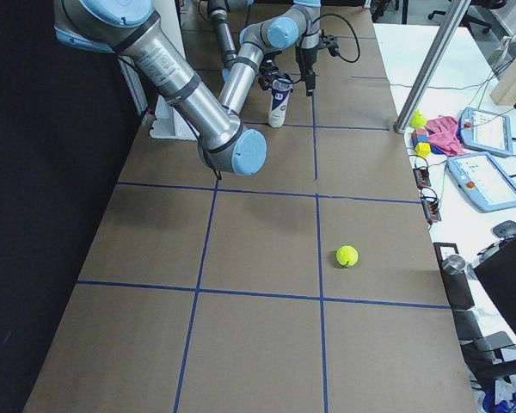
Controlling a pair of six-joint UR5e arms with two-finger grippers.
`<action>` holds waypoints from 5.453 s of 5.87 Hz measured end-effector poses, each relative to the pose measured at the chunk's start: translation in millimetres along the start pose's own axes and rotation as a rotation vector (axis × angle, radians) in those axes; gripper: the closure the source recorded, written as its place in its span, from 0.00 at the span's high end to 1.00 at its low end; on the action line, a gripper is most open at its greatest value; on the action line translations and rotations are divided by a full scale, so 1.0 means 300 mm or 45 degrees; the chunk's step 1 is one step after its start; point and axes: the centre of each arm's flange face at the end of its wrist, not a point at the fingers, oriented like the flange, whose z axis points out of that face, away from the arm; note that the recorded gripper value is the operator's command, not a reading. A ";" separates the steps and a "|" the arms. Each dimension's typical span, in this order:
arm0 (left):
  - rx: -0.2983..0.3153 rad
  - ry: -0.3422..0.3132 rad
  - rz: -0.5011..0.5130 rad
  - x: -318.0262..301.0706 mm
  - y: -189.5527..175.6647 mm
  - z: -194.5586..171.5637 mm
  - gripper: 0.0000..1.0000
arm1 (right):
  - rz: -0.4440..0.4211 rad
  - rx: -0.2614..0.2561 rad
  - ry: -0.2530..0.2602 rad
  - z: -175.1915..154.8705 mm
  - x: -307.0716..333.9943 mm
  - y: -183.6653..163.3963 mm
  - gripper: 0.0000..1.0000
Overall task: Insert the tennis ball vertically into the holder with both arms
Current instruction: 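Move the right gripper to the second tennis ball, then lower the right gripper and grasp the second tennis ball, then carry the second ball with the right gripper above the can's opening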
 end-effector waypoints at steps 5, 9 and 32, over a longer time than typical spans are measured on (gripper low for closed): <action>0.013 0.005 -0.003 0.000 -0.003 -0.006 0.87 | -0.350 -0.053 0.022 0.167 1.011 0.204 1.00; 0.011 0.004 -0.003 -0.002 -0.001 -0.008 0.87 | -0.474 0.021 0.021 0.568 1.528 0.202 1.00; 0.018 0.007 -0.004 0.004 -0.010 -0.001 0.87 | -0.041 0.318 -0.142 0.456 0.691 0.005 0.17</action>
